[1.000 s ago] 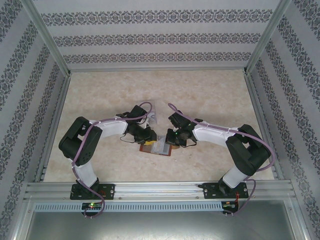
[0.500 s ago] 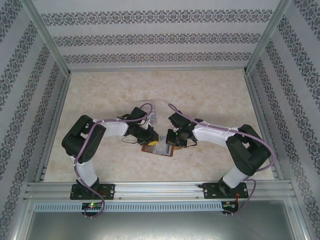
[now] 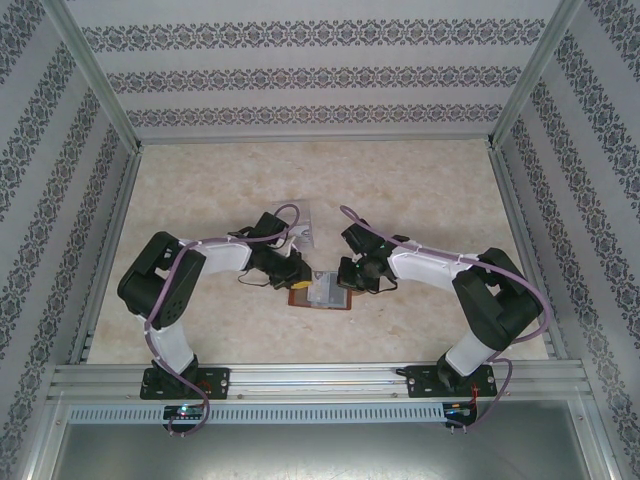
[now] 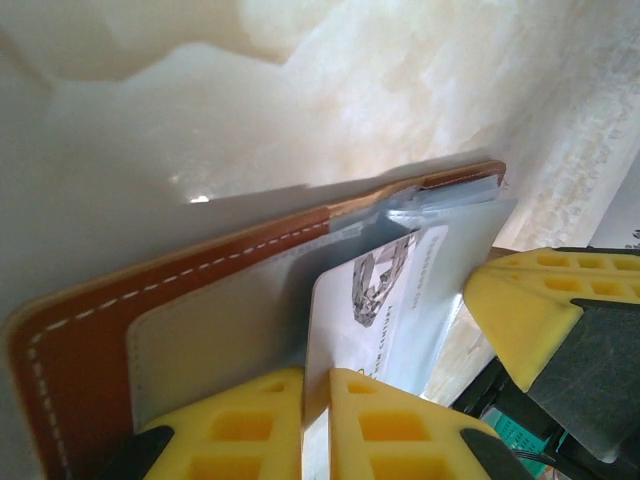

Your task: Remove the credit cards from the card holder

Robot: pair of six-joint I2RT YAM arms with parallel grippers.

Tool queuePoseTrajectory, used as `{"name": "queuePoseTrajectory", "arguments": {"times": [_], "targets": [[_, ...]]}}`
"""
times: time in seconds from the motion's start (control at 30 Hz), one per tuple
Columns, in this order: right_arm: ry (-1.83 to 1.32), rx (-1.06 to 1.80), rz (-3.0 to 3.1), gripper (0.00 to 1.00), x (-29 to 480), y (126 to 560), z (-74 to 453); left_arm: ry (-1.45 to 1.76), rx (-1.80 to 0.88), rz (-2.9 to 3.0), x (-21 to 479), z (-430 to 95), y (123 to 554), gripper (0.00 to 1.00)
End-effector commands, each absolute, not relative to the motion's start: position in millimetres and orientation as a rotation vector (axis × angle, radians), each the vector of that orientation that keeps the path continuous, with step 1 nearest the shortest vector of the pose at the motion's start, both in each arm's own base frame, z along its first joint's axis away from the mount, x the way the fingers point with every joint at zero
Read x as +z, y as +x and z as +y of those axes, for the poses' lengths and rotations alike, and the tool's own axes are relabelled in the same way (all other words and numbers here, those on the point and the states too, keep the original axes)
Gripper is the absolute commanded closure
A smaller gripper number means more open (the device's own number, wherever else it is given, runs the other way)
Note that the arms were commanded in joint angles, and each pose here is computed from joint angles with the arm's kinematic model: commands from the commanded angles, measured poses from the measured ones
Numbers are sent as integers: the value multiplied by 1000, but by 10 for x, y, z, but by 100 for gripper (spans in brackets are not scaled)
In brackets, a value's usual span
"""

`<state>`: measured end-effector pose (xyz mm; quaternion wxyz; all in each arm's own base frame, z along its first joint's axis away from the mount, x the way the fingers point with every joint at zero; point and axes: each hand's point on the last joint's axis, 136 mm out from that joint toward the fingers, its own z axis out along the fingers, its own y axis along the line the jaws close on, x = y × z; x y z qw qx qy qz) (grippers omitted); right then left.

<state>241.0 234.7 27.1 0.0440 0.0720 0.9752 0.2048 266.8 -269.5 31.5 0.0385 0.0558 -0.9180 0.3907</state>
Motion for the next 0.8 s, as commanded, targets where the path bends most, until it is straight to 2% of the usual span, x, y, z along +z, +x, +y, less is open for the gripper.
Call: {"name": "queuePoseTrajectory", "arguments": {"times": [0.0, 0.43, 0.77], "targets": [[218, 551, 2992, 95, 250, 2386, 2224, 170, 1155, -2834, 326, -2586, 2613, 89], [209, 575, 2991, 94, 272, 2400, 2267, 98, 990, -2932, 532, -2418, 2622, 95], [204, 588, 2990, 94, 273, 2398, 2299, 74, 987, -2919, 570, -2591, 2612, 94]]}}
